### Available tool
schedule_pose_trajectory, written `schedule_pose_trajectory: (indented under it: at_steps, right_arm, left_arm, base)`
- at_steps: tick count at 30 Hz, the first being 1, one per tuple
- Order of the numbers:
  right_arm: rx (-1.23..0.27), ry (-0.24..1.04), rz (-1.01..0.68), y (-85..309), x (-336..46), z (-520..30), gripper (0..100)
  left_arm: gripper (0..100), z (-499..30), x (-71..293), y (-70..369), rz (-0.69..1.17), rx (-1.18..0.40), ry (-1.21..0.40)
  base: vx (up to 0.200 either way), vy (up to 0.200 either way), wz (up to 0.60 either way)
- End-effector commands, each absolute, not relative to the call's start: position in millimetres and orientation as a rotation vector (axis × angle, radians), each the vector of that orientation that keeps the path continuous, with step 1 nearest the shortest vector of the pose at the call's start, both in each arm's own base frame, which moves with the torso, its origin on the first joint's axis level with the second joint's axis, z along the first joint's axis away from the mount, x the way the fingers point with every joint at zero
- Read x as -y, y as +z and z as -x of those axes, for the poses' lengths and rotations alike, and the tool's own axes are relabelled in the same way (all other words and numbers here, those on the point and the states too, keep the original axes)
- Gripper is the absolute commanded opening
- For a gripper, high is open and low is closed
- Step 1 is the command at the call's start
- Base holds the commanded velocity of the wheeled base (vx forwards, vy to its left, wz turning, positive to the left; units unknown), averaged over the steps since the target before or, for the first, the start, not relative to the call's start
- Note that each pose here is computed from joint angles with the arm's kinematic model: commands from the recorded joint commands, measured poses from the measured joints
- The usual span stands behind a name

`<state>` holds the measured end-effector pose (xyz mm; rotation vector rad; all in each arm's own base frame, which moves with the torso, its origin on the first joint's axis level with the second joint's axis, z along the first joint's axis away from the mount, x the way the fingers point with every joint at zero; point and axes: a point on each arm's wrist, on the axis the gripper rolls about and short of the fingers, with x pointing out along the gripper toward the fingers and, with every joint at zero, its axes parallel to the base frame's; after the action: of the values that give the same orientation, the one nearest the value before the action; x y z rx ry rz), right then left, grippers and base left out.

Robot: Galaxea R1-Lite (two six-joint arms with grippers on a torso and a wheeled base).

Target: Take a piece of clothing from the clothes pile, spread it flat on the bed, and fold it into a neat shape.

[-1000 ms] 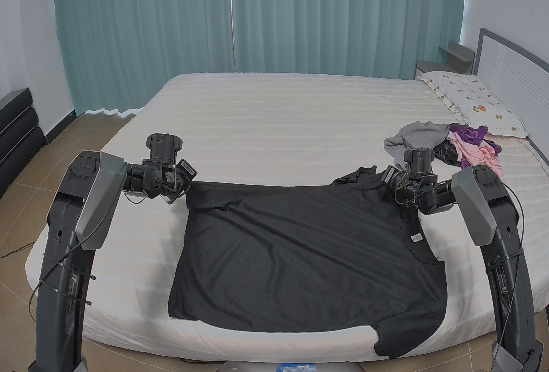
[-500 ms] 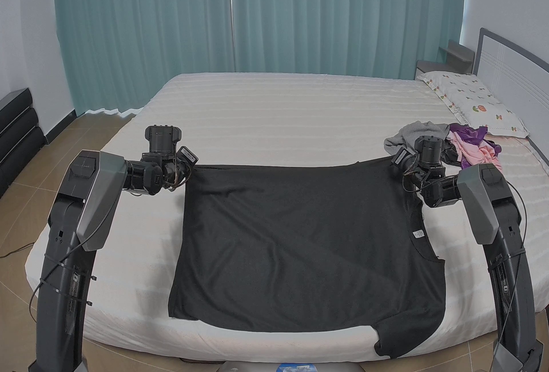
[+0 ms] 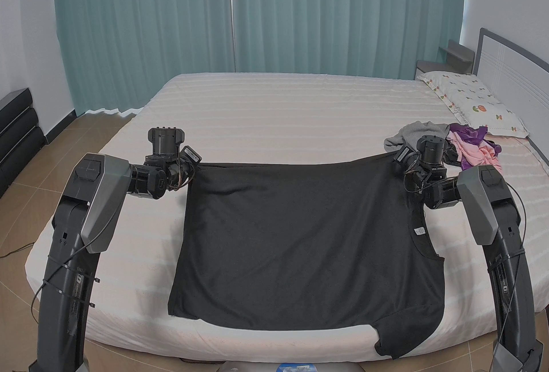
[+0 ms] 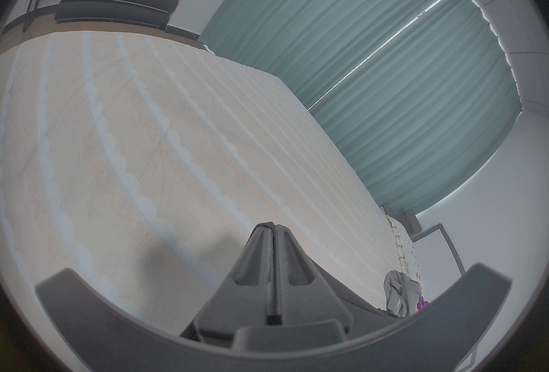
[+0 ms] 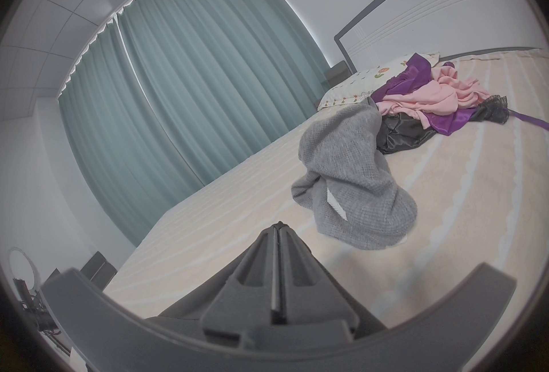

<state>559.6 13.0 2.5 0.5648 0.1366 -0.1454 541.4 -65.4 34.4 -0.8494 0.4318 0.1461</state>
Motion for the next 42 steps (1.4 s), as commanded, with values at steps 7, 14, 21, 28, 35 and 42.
schedule_pose_trajectory:
  at_steps: [7,14,21,28,35,42]
  right_arm:
    - [-0.206,-0.158,-0.554,-31,-14,-559,0]
    - [-0.258,-0.167,-0.550,-39,-16,-557,100]
    - [-0.254,-0.152,-0.550,-24,-18,-550,100]
    - [-0.278,-0.117,-0.580,25,-4,-517,100]
    - [-0.406,-0.005,-0.655,76,-4,-441,100]
    - [-0.583,0.007,-0.716,77,-15,-360,100]
  left_arm:
    - [0,-542,70,11,0.841,-0.475,0.157]
    - [100,-541,70,0,0.836,-0.501,0.168]
    - [100,-539,68,11,0.835,-0.513,0.182]
    - [100,-525,48,50,0.845,-0.533,0.228]
    - [100,-473,38,92,0.843,-0.602,0.215]
    - [100,-393,35,106,0.886,-0.792,0.113]
  base:
    - [0.000,0.000,0.00]
    - [0.000,0.000,0.00]
    - [0.000,0.000,0.00]
    - [0.000,0.000,0.00]
    - [0.000,0.000,0.00]
    - [0.000,0.000,0.00]
